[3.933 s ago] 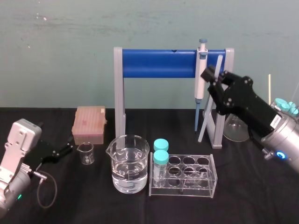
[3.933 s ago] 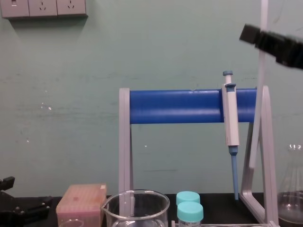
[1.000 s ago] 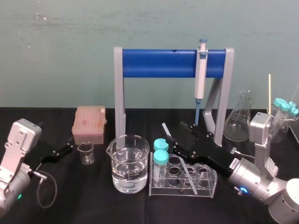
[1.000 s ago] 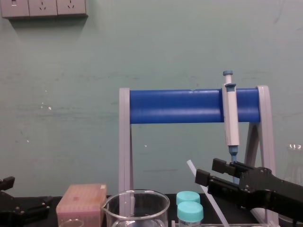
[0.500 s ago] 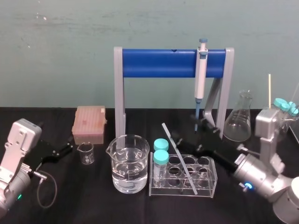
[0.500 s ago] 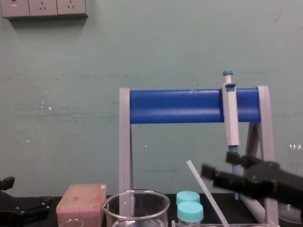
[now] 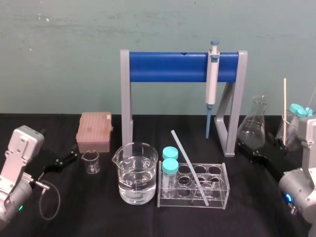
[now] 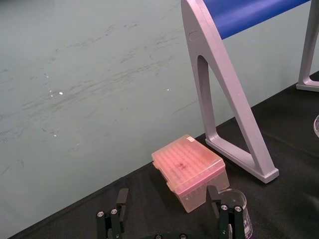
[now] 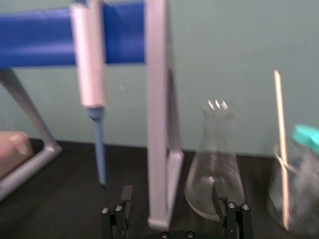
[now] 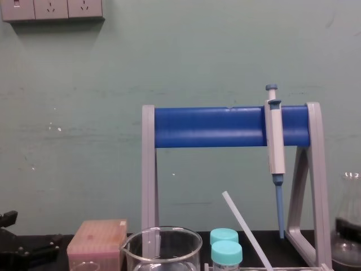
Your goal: Pick up the stirring rod with one hand, then place it down.
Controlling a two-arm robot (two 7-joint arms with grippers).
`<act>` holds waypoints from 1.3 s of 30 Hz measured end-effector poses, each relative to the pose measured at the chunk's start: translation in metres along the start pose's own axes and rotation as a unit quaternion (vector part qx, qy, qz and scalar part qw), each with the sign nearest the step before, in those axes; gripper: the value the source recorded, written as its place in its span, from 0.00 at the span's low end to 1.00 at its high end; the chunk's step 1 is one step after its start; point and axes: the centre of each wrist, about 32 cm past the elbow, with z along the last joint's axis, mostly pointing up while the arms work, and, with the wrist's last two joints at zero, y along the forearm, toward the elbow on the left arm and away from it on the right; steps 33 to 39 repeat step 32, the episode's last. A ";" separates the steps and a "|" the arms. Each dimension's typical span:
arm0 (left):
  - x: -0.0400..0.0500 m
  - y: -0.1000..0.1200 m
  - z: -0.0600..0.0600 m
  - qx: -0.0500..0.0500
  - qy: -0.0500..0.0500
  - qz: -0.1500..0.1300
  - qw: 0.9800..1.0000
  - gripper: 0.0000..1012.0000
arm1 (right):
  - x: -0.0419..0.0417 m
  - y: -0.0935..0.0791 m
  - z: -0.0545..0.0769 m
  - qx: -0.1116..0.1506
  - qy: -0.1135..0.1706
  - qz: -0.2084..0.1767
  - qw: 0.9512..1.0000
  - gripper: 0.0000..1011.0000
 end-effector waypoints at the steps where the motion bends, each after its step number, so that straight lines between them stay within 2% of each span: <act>1: 0.0000 0.000 0.000 0.000 0.000 0.000 1.000 0.99 | 0.0001 0.000 -0.001 -0.005 0.002 -0.003 1.000 0.99; 5: 0.0000 0.000 0.000 0.000 0.000 0.000 1.000 0.99 | 0.0004 -0.002 -0.004 -0.021 0.009 -0.015 1.000 0.99; 39: 0.0000 0.000 0.000 0.000 0.000 0.000 1.000 0.99 | 0.0005 -0.002 -0.003 -0.019 0.006 -0.017 1.000 0.99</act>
